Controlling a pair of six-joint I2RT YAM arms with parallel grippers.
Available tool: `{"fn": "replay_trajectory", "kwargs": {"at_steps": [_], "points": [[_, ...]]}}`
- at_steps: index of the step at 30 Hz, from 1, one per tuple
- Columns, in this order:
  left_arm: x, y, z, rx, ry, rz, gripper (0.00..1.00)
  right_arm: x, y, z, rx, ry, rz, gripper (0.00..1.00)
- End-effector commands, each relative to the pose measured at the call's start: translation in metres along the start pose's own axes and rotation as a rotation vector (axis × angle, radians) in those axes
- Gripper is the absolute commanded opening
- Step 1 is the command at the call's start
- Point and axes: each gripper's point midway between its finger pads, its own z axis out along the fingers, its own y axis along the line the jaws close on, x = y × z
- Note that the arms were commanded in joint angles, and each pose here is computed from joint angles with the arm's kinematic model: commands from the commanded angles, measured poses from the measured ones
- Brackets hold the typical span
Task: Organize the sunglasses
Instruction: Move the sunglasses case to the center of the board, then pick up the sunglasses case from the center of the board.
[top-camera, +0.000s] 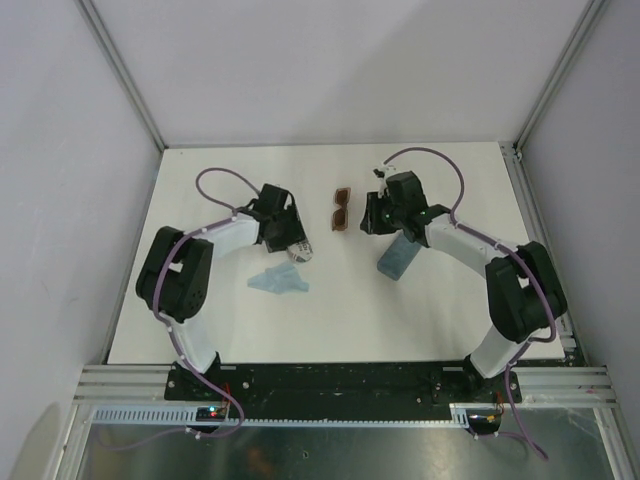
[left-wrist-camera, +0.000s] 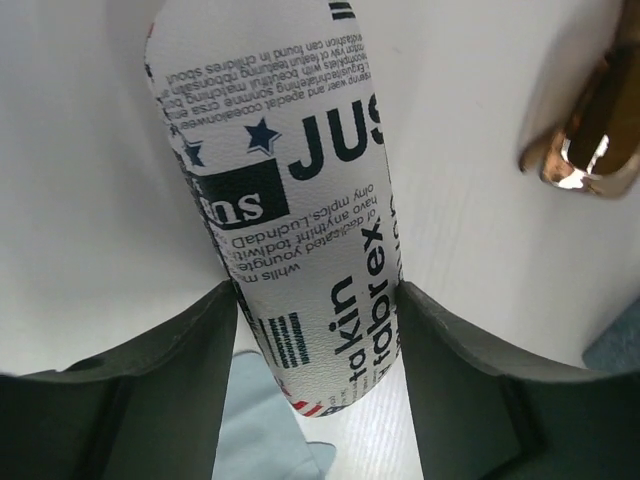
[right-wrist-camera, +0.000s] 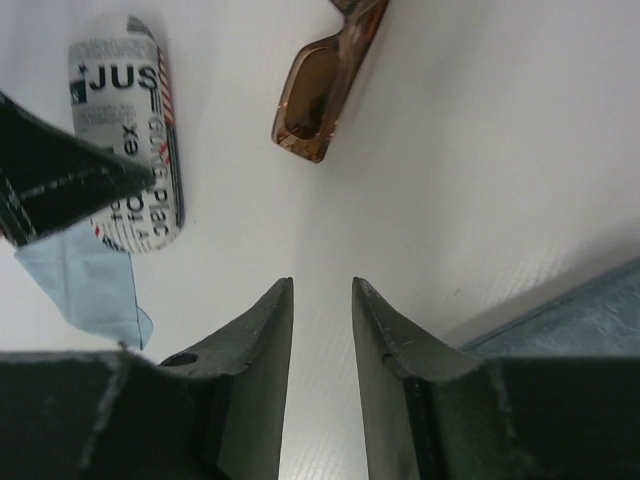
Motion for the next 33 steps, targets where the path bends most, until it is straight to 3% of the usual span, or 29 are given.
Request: {"fn": "replay_trajectory", "kwargs": {"at_steps": [1, 4, 8, 12, 16, 18, 21, 26, 33], "points": [[0.025, -0.04, -0.014, 0.138, 0.058, 0.15, 0.52, -0.024, -0.008, -0.022, 0.035, -0.089, 0.047, 0.36], [0.034, -0.055, -0.024, 0.187, 0.056, 0.198, 0.57, -0.022, -0.009, -0.029, 0.038, -0.098, 0.057, 0.4], [0.032, -0.064, -0.044, 0.242, 0.026, 0.227, 0.81, -0.011, -0.006, -0.033, 0.018, -0.088, 0.072, 0.59], [0.018, -0.063, -0.068, 0.256, -0.05, 0.236, 0.98, -0.002, 0.001, -0.031, 0.017, -0.079, 0.065, 0.68], [0.0, -0.051, -0.086, 0.267, -0.11, 0.186, 0.99, 0.006, 0.016, -0.024, -0.004, -0.064, 0.054, 0.74], [-0.012, -0.041, -0.096, 0.272, -0.155, 0.135, 1.0, 0.008, 0.024, -0.02, -0.011, -0.064, 0.057, 0.87], [-0.025, -0.025, -0.109, 0.286, -0.223, 0.054, 1.0, 0.011, 0.036, -0.013, 0.0, -0.063, 0.085, 0.97], [-0.029, -0.002, -0.122, 0.331, -0.304, -0.045, 1.0, 0.012, 0.046, 0.009, 0.135, -0.036, 0.163, 0.98], [-0.027, 0.022, -0.14, 0.361, -0.388, -0.135, 1.0, 0.012, 0.066, 0.039, 0.374, -0.018, 0.142, 0.93]]}}
